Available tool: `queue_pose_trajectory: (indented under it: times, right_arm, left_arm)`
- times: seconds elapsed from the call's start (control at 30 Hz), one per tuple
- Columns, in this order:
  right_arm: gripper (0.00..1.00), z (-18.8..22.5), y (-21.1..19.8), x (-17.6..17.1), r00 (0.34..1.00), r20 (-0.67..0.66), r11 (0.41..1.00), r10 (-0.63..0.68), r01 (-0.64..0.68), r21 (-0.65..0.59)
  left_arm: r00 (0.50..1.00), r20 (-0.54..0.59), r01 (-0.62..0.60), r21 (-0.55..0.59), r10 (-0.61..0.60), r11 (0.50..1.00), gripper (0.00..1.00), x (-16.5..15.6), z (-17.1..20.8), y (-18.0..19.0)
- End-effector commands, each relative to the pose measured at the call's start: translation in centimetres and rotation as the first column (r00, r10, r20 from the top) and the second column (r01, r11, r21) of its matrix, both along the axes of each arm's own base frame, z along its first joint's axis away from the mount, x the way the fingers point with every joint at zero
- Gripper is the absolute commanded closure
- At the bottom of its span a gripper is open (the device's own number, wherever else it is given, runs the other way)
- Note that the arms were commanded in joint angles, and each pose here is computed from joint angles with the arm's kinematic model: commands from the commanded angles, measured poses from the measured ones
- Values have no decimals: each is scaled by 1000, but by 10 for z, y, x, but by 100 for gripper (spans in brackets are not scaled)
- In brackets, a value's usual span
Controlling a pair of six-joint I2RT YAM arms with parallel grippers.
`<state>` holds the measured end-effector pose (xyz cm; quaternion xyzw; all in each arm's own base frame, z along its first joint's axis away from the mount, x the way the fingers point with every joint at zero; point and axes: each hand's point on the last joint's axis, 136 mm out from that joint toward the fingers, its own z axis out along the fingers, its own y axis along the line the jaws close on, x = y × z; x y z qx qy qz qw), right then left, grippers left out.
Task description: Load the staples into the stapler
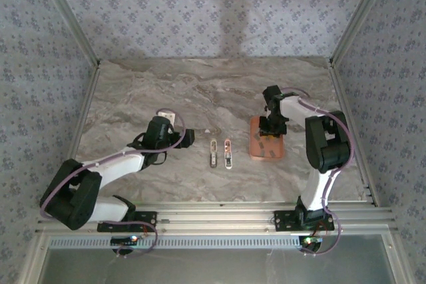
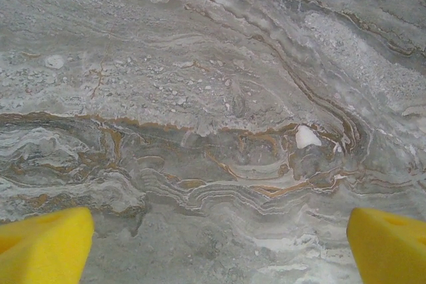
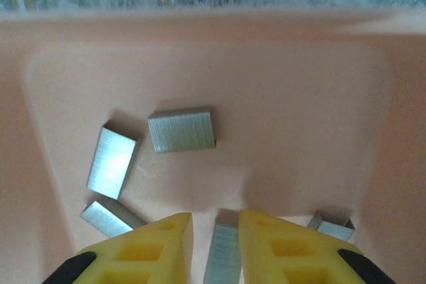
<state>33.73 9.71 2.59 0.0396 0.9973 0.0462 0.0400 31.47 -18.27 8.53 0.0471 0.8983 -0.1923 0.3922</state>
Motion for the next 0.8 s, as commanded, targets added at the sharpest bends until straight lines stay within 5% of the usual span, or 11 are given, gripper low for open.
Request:
queue_pose_trajectory:
  times: [0.0, 0.37, 0.77]
  right_arm:
    - [72, -4, -5, -3, 1000, -27, 999, 6, -7, -37]
    - [67, 36, -7, -2, 998, 58, 998, 13, -9, -67]
    - [61, 15, 4, -6, 1000, -7, 1000, -10, 9, -25]
  left_arm:
    - [1000, 29, -3, -36, 4, 999, 3, 8, 12, -5]
    - [1000, 18, 6, -34, -5, 999, 3, 8, 10, -7]
    - [1000, 24, 8, -23, -7, 1000, 3, 6, 11, -5]
